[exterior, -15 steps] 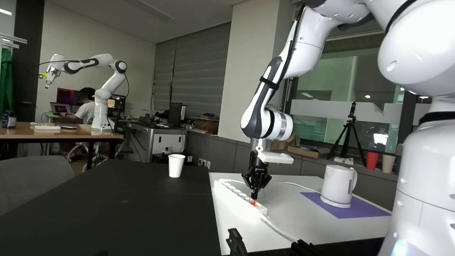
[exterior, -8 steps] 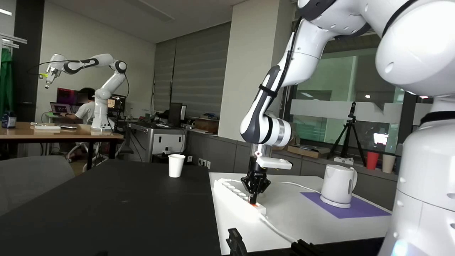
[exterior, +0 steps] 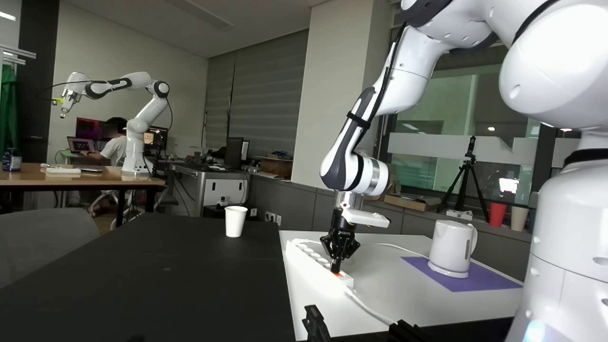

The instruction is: Turn off the extension cord

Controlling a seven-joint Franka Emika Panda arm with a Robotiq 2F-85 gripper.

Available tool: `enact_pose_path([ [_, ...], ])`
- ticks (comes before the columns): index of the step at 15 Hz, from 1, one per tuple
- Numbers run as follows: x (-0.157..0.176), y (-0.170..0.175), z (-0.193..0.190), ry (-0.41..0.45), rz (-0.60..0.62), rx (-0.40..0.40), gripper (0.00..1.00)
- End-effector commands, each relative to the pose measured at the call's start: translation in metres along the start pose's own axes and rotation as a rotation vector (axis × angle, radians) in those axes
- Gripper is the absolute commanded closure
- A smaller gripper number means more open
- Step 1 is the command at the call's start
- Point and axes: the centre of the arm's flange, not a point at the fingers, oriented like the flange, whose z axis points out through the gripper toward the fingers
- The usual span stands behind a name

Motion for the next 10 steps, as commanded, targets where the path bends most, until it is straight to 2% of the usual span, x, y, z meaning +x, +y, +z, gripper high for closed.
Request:
enact_pose_path([
  [1, -0.014, -0.006, -0.015, 0.012, -0.012, 0.039, 1.0],
  [10, -0.048, -0.008, -0.023, 0.023, -0.042, 0.036, 1.0],
])
